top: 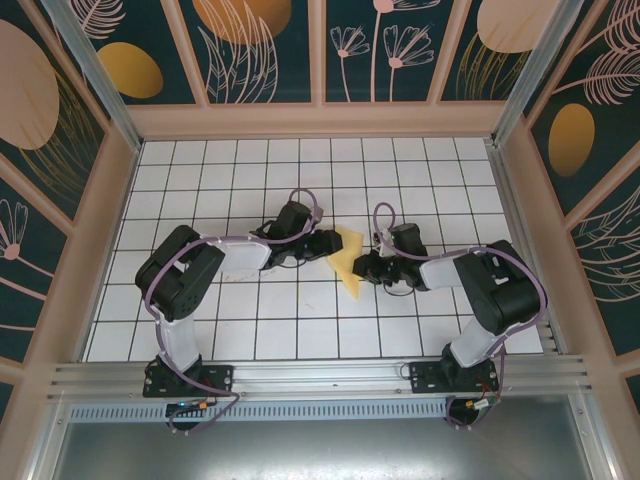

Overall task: Fold a paper plane with a square sheet of paper (pick it up from the middle)
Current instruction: Fold the wing for the fifth time at the center of the table.

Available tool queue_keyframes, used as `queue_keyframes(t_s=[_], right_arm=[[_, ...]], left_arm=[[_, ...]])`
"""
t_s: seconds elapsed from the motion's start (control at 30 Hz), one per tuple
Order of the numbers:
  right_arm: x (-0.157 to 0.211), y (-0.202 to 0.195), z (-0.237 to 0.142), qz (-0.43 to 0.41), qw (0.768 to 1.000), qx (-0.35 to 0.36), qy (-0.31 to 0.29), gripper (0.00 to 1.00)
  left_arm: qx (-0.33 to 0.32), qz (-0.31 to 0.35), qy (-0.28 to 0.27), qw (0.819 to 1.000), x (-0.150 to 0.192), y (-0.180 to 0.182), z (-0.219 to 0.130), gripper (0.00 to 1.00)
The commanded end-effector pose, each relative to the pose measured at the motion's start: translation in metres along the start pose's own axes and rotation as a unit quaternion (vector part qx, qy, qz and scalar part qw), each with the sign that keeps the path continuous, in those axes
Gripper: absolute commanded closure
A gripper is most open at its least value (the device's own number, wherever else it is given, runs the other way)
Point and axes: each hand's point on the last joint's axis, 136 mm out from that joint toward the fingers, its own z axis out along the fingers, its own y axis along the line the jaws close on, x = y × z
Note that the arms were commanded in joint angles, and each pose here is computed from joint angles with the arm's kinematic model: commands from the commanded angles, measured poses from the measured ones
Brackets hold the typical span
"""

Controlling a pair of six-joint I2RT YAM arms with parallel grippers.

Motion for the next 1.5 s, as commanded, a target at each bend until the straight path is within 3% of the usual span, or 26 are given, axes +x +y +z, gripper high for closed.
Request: queue_keyframes(t_s=[0.0, 0.27, 0.7, 1.03, 1.47], right_arm=[[0.013, -0.025, 0.005, 0.014, 0.999, 0.041, 0.014, 0.85], [0.012, -0.024, 0.005, 0.012, 0.999, 0.04, 0.014, 0.85], [0.012, -0.024, 0.005, 0.01, 0.999, 0.04, 0.015, 0.85], [0.012, -0.025, 0.005, 0.009, 0.999, 0.041, 0.015, 0.85], [0.012, -0.025, 0.005, 0.0, 0.999, 0.044, 0.017, 0.91]], left_arm=[[0.035, 0.002, -0.002, 0.999, -0.008, -0.012, 0.001, 0.55], [0.037, -0.007, 0.01, 0.999, -0.004, 0.0, 0.001, 0.65], [0.025, -0.003, 0.029, 0.999, -0.008, 0.005, 0.014, 0.61], [-0.016, -0.002, 0.008, 1.0, -0.017, 0.018, 0.007, 0.54], [-0.026, 0.012, 0.043, 0.999, -0.019, 0.022, 0.022, 0.49]])
